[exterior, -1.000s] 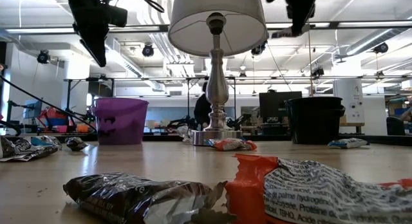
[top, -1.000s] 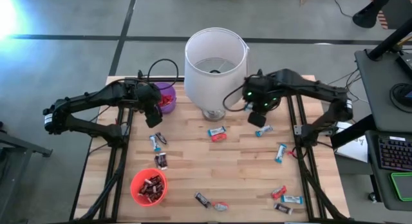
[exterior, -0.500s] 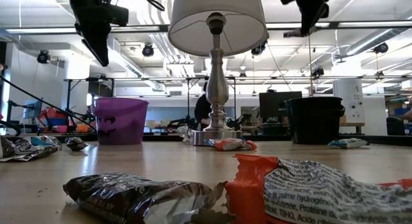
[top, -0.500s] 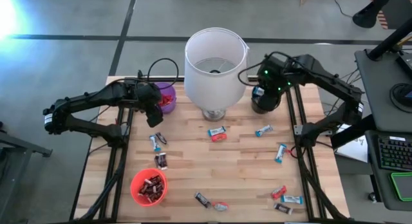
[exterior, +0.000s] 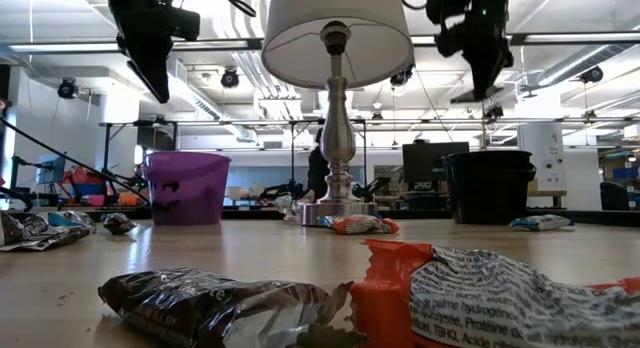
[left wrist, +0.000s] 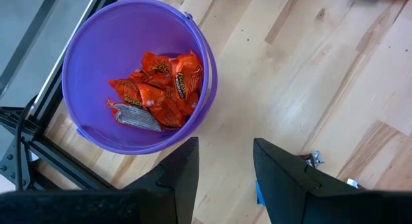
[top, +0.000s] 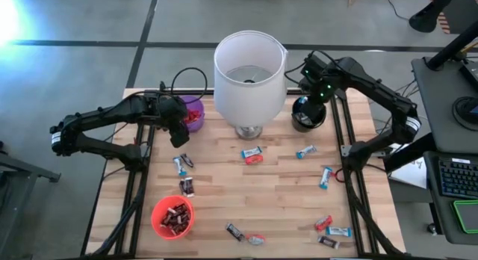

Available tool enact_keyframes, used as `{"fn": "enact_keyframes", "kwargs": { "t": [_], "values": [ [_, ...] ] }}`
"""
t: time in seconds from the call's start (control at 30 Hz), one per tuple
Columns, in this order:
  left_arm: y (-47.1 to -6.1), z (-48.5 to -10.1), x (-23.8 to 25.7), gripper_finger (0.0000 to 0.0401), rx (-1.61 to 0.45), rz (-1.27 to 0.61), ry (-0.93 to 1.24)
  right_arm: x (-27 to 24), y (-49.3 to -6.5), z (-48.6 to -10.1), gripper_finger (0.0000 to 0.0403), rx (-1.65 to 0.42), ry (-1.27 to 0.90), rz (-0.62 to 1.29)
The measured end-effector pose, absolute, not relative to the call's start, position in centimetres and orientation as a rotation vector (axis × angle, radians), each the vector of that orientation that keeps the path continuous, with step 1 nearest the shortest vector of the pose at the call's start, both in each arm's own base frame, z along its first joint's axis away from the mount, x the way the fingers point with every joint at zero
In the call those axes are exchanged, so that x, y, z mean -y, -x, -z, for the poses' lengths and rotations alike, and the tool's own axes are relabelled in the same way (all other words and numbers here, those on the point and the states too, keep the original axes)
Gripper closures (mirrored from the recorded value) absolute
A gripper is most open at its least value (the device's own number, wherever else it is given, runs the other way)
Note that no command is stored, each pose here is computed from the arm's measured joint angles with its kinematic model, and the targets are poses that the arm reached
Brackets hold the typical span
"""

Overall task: Sort candy
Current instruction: Put the white chocolate into the black bin

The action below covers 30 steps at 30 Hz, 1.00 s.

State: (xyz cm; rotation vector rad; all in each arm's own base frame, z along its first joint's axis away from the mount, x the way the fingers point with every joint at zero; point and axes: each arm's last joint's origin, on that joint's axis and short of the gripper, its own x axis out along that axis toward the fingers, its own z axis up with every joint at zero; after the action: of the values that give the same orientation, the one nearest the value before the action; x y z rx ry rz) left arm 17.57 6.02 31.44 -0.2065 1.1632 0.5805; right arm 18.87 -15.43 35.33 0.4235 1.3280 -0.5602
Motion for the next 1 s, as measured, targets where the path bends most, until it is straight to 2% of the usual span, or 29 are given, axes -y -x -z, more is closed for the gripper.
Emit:
{"fn": "enact_keyframes", "kwargs": {
  "t": [0.3, 0.7, 1.0],
  "values": [
    [-17.6, -31.4, -6.0, 0.0271, -1.163, -0.583, 0.21, 16.7, -18.4, -32.7, 0.0373, -1.352, -0.459, 0.587],
    [-17.6, -31.4, -6.0, 0.0271, -1.164, -0.583, 0.211, 17.1, -18.0, -30.9, 0.0304, -1.396, -0.444, 0.568],
    [-17.6, -31.4, -6.0, 0.0271, -1.164, -0.583, 0.211, 16.5, -17.3, -31.3, 0.0302, -1.412, -0.465, 0.576]
  ]
}}
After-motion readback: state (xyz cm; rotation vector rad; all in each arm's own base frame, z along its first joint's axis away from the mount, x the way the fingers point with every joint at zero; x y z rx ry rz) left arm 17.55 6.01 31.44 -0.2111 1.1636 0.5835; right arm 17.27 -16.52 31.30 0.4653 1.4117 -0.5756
